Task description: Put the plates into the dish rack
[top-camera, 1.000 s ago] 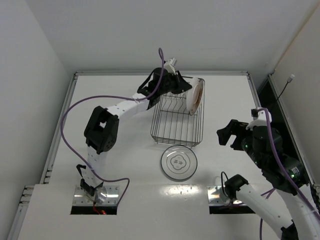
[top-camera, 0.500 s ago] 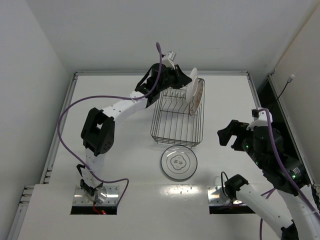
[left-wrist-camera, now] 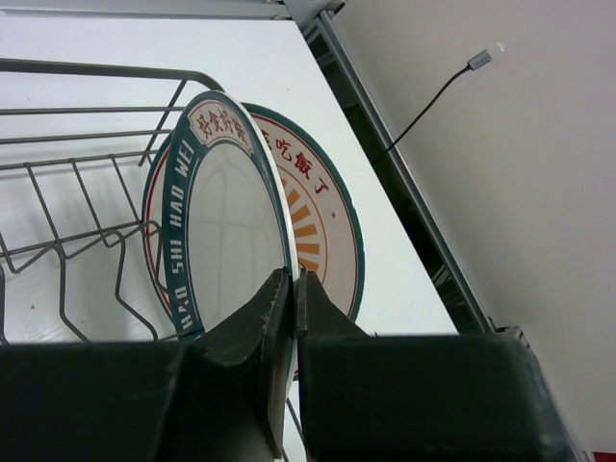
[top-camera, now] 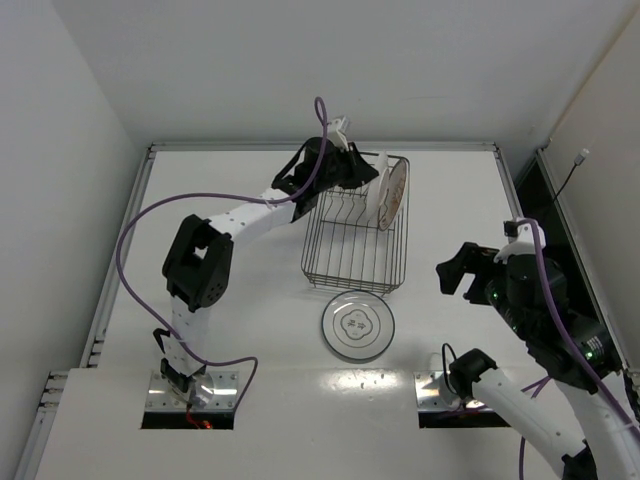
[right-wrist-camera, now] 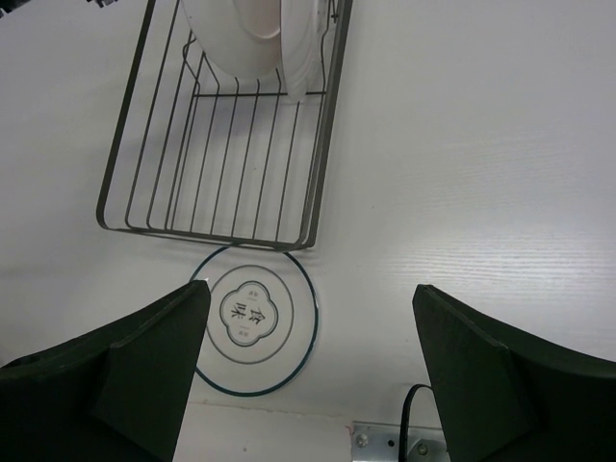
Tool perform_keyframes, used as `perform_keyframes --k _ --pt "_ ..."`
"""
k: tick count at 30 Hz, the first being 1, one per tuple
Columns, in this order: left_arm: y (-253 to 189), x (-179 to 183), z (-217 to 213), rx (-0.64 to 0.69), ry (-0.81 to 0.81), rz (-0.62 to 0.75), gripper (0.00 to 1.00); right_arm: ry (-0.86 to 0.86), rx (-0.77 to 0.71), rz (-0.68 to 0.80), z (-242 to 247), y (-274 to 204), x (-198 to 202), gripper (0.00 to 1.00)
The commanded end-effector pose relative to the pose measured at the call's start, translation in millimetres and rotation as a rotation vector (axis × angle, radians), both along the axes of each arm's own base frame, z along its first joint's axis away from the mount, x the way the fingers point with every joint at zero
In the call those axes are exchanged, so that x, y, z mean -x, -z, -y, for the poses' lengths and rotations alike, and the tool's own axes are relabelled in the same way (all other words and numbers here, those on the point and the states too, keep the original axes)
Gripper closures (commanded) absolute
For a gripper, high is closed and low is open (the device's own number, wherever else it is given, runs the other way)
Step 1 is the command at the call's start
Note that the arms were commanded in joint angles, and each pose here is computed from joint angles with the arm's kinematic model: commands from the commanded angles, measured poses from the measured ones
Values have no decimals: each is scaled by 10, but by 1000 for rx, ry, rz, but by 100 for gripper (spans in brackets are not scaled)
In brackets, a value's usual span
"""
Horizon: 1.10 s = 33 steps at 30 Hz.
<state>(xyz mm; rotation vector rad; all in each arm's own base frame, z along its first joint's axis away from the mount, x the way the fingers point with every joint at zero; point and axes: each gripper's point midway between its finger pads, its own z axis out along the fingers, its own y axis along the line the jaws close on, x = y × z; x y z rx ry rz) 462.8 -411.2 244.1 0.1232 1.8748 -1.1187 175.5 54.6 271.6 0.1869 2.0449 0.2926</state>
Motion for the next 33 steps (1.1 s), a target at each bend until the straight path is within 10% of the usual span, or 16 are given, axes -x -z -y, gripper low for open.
perform_keyframes --k 1,16,26,33 --pt "-229 12 58 34 2 77 100 1 -17 35 12 -93 19 16" --pt "206 393 294 -96 63 12 60 -4 -62 33 -15 -141 78 15" --pt "-873 775 -16 -64 70 165 2 18 -293 -104 -217 579 294 7" --pt "-977 1617 -535 -291 53 306 0 28 -605 -346 -695 1683 383 7"
